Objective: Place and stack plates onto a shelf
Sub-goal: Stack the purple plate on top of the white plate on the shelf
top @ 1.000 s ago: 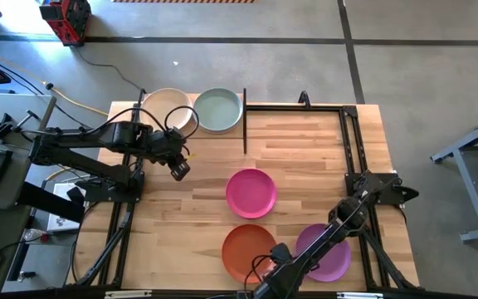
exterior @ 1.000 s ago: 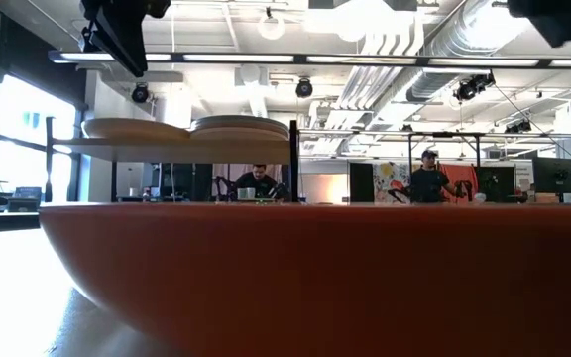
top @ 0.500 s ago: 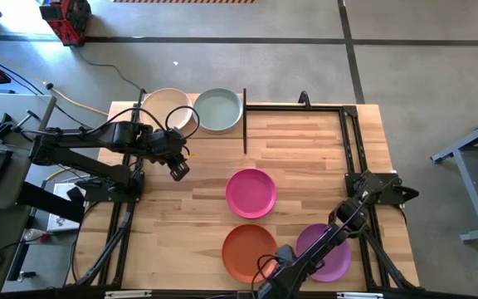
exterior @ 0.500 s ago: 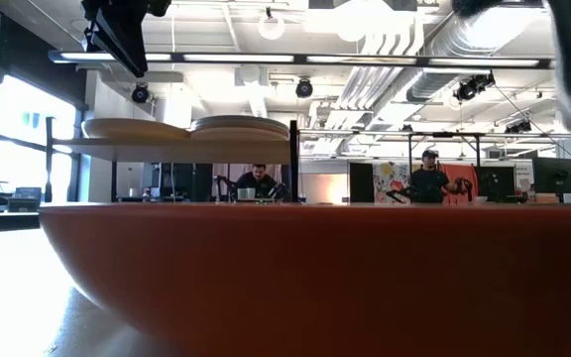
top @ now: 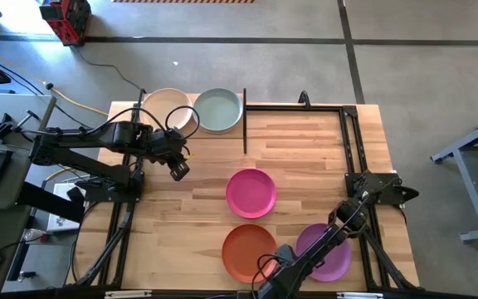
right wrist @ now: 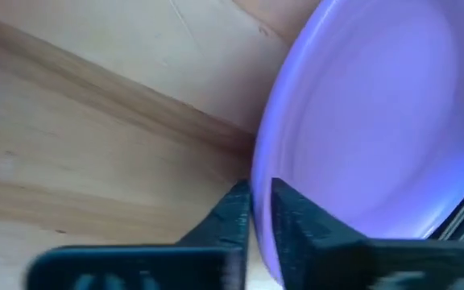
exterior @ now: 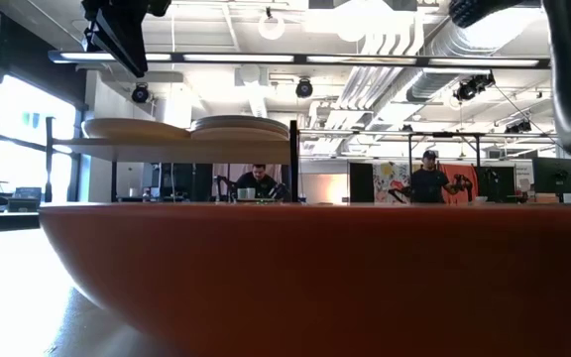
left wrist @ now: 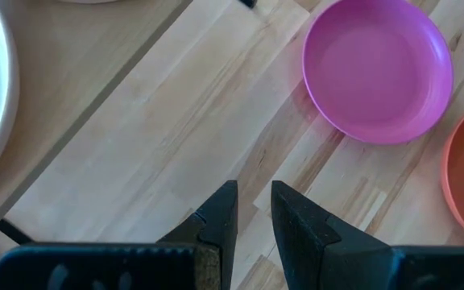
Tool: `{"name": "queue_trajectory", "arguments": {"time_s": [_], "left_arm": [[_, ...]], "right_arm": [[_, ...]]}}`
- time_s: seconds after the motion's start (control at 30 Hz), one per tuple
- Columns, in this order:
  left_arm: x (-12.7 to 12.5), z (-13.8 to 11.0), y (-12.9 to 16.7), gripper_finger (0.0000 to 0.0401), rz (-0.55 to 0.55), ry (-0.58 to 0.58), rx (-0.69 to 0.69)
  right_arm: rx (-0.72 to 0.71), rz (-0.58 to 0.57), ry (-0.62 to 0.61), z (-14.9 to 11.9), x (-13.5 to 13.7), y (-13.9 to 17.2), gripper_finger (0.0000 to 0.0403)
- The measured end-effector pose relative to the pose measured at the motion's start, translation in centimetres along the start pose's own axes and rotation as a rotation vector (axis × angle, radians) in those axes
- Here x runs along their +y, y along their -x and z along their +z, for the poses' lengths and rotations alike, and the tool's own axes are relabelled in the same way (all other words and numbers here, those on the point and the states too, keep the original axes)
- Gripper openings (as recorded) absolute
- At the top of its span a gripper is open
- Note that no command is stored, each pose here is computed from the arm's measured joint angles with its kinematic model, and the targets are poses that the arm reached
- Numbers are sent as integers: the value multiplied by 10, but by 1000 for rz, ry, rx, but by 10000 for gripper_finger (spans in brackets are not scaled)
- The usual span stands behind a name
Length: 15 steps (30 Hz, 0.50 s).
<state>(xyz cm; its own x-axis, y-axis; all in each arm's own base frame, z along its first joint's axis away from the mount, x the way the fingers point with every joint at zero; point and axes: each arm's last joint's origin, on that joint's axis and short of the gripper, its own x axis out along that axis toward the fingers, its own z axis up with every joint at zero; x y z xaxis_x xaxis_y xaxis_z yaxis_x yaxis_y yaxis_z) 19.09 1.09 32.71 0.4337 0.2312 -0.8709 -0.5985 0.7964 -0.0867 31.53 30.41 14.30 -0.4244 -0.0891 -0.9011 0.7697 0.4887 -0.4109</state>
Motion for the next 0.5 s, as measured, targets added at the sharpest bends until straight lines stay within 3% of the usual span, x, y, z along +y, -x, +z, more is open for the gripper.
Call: {"name": "queue_trajectory", "arguments": {"time_s": [0.1,0.5], "left_arm": [[0,0,0,65,0,0,0],[0,0,0,65,0,0,0]], "right_arm": [[10,-2,1,0,0,0,6],[-8,72,-17,-3,-15,25,1]]}}
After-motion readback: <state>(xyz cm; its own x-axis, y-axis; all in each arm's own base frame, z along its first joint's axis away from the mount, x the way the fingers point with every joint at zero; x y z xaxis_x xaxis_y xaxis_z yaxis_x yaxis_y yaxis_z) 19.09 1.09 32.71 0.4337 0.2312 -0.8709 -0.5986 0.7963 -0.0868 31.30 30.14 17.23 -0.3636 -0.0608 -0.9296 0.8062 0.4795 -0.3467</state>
